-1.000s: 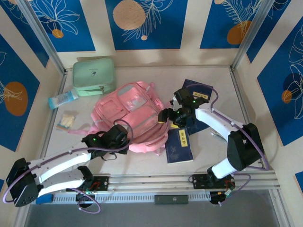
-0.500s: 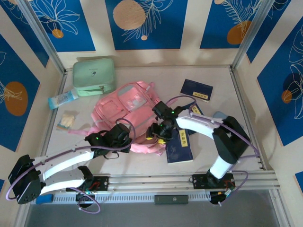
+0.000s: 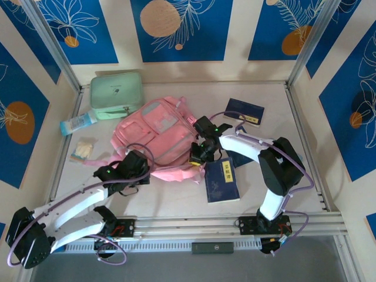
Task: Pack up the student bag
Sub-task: Unzip the student bag at the center of the table.
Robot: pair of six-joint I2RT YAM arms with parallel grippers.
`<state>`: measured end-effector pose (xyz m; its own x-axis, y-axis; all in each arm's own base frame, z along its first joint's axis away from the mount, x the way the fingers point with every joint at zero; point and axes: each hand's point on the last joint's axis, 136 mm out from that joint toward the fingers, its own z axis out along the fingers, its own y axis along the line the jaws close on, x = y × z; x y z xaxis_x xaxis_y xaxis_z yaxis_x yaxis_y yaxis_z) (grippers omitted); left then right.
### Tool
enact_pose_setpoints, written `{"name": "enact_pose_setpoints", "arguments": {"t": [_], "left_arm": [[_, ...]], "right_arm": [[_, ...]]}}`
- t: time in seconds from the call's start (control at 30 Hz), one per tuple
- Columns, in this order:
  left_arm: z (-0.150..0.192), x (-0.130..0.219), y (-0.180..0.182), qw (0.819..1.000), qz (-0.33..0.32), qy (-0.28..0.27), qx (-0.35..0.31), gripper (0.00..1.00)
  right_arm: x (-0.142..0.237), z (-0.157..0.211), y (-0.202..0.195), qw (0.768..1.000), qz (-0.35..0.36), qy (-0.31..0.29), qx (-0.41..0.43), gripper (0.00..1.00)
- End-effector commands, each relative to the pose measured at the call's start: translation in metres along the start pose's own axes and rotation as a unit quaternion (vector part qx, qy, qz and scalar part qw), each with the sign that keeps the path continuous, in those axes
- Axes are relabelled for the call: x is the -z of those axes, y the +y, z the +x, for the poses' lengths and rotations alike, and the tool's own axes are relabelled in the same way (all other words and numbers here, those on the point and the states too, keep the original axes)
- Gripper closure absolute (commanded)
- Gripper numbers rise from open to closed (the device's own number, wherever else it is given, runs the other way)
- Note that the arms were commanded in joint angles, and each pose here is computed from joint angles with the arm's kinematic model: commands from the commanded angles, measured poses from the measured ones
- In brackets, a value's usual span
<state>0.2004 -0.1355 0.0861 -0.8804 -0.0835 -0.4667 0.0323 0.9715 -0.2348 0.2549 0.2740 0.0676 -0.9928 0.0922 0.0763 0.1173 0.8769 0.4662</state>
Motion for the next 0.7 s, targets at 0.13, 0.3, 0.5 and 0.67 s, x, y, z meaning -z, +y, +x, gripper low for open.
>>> {"name": "enact_pose_setpoints", "arguments": {"t": [0.13, 0.3, 0.5, 0.67], "left_arm": [[-0.013, -0.005, 0.056, 0.996, -0.079, -0.007, 0.033, 1.00], [-0.030, -0.014, 0.073, 0.994, -0.098, -0.007, 0.049, 1.00], [-0.043, -0.022, 0.079, 0.993, -0.101, -0.008, 0.054, 1.00], [-0.046, -0.022, 0.078, 0.993, -0.102, -0.006, 0.054, 1.00]], "right_arm": [[0.018, -0.008, -0.023, 0.999, 0.025, -0.032, 0.007, 1.00], [0.011, 0.003, -0.021, 0.998, 0.044, -0.024, 0.027, 1.00], [0.003, 0.010, -0.009, 0.998, 0.041, -0.019, 0.042, 1.00], [0.000, 0.021, 0.010, 0.998, 0.004, -0.007, 0.064, 0.90]]}}
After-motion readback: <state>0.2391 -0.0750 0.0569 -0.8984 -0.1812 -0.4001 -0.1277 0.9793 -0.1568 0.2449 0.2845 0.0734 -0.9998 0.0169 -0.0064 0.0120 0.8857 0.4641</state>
